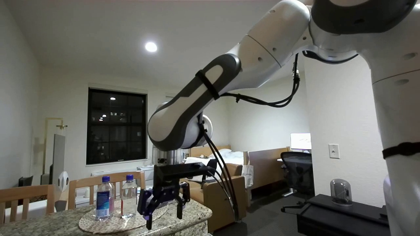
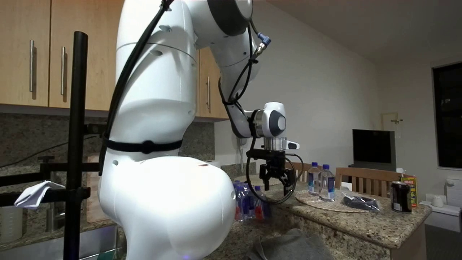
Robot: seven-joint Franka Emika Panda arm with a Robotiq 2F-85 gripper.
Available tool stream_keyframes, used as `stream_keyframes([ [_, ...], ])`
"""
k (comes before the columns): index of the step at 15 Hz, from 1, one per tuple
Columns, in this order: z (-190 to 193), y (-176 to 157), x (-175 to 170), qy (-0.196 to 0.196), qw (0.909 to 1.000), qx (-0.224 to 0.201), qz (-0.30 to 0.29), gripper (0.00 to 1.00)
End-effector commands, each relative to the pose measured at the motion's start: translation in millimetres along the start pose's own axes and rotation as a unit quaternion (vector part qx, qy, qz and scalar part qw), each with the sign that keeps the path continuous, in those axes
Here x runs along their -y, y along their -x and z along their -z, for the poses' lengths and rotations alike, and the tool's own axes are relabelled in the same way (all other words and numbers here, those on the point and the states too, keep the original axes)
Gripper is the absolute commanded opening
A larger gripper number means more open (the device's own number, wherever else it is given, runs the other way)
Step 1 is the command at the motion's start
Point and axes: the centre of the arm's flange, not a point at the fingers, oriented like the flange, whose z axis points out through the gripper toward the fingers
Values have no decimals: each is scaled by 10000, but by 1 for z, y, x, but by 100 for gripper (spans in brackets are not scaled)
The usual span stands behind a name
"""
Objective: Move the towel from left to right.
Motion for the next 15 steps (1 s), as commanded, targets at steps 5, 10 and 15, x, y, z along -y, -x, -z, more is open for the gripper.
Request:
stream_keyframes([
  [5,10,38,19,186,9991,108,363,100],
  [10,7,26,24,150,9991,229,330,100],
  [15,7,27,24,152,9991,228,331,100],
])
